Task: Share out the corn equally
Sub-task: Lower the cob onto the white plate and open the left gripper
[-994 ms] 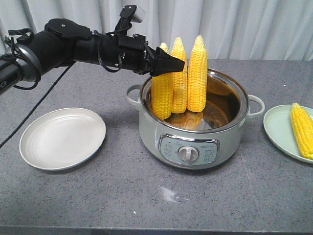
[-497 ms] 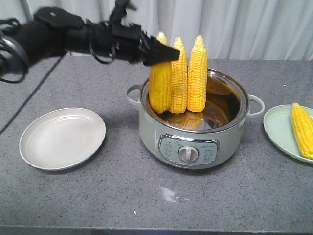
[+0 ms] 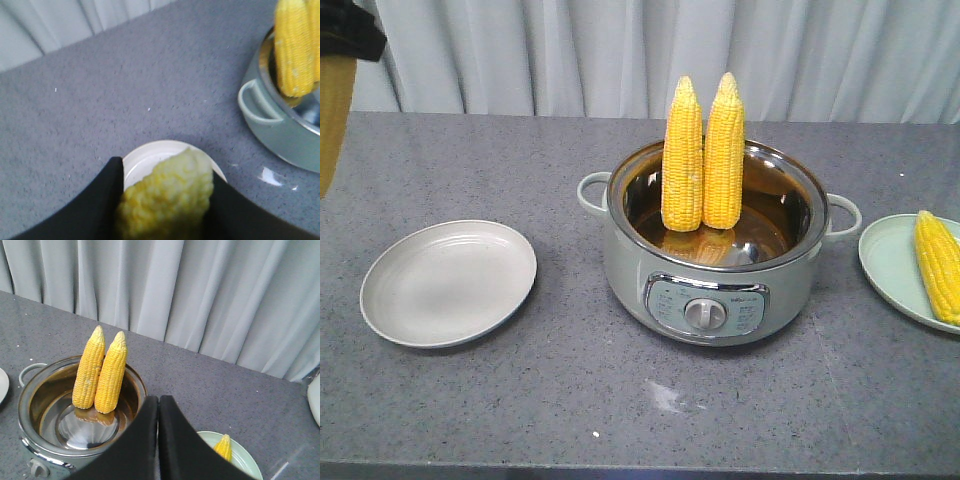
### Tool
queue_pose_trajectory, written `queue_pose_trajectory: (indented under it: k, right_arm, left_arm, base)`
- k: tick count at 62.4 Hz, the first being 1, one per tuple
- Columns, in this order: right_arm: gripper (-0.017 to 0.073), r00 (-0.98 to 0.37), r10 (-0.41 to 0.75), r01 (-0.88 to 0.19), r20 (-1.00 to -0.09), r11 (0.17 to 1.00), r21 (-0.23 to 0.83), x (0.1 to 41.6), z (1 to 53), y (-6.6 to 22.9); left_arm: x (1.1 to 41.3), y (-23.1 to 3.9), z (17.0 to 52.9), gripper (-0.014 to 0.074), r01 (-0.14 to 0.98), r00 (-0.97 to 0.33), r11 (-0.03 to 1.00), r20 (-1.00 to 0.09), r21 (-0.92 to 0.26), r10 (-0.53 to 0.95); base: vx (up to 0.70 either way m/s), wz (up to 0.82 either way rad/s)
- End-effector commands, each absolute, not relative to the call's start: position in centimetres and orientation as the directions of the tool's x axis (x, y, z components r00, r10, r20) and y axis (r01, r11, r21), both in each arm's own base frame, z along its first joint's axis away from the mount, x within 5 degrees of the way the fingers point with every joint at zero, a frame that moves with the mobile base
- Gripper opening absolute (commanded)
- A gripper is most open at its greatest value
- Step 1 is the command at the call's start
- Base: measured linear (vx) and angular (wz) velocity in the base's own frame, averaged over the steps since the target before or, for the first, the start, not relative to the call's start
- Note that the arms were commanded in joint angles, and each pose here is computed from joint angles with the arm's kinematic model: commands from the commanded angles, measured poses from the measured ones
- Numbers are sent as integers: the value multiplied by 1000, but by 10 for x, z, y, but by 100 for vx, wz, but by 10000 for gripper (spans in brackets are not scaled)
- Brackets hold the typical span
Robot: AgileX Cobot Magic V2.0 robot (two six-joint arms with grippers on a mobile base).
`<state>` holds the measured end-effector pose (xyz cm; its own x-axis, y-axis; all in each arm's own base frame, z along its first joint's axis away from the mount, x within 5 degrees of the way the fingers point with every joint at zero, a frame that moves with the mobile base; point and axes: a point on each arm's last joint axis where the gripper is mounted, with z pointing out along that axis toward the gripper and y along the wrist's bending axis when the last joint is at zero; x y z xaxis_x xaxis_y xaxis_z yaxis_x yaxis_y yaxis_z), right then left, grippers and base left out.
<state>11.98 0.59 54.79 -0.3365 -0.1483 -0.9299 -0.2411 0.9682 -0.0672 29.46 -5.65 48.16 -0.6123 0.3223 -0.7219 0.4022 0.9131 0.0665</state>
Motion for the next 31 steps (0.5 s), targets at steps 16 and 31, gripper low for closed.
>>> queue_pose_trajectory:
  k: [16, 31]
  right_arm:
    - [-8, -276, -123, -233, -953, 971, -58, 120, 557, 7]
    - [-8, -276, -123, -233, -953, 971, -58, 120, 557, 7]
  left_arm:
    - [343, -62, 410, -8, 337, -735, 941, -629, -12, 256]
    - [375, -67, 367, -8, 321, -793, 946, -562, -54, 237]
  base:
    - [0, 0]
    - [0, 0]
